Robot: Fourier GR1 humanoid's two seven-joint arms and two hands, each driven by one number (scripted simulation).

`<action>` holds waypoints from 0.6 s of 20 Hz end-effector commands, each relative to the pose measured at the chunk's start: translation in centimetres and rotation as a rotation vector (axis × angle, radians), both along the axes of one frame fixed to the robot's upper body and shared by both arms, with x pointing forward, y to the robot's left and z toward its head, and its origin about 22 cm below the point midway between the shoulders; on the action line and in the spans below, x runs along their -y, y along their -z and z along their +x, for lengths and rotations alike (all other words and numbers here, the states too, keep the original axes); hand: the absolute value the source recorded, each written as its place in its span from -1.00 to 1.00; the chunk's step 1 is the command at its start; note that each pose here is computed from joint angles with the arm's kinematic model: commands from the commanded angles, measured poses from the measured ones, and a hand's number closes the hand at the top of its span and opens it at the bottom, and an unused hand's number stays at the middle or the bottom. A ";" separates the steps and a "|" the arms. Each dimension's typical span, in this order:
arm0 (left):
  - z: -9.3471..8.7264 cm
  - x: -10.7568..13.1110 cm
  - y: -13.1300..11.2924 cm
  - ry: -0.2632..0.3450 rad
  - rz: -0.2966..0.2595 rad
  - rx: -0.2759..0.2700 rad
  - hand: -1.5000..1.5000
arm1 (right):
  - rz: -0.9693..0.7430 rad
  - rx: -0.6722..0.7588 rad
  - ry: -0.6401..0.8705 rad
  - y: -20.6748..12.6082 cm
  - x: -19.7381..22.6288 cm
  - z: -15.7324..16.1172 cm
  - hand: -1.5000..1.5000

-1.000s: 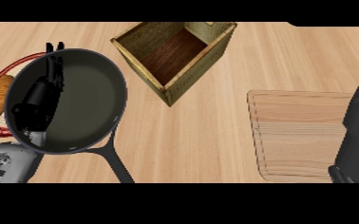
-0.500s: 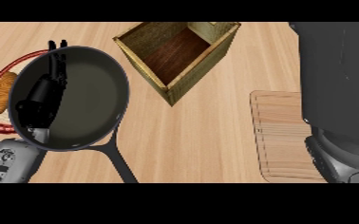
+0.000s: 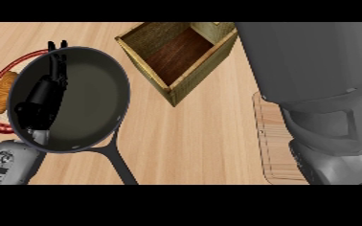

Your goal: Pick the cupcake from the cutting board and place it in the basket

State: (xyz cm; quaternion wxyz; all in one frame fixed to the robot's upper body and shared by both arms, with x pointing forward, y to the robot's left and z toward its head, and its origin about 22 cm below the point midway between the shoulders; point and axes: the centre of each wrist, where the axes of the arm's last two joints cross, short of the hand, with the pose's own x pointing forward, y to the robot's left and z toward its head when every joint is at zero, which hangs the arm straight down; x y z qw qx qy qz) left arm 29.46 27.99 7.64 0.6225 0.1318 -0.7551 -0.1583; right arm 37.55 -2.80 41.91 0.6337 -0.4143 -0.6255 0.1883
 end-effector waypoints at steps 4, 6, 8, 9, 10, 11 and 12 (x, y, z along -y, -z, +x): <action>-0.7 -0.1 -0.3 0.049 0.007 -0.010 0.00 | 0.006 -0.213 0.086 1.4 -0.9 2.9 1.00; -0.1 0.6 -0.3 0.040 -0.008 0.008 0.00 | -0.111 -0.267 0.128 1.4 -1.8 3.0 1.00; 0.1 -1.0 0.2 0.024 0.016 0.000 0.00 | -0.180 -0.291 0.145 -0.2 -3.1 1.9 1.00; -0.2 -0.2 -0.1 0.024 -0.006 -0.001 0.00 | -0.231 -0.329 0.152 2.1 -1.6 3.8 1.00; -1.1 -1.6 1.1 0.018 0.009 -0.009 0.00 | -0.242 -0.322 0.158 0.8 -2.1 3.0 1.00; -0.3 0.2 -0.1 0.042 0.007 -0.001 0.00 | -0.248 -0.338 0.149 2.9 -1.6 4.2 1.00; -0.5 -1.7 -0.3 0.018 0.016 -0.008 0.00 | -0.277 -0.330 0.134 1.1 -0.7 3.8 1.00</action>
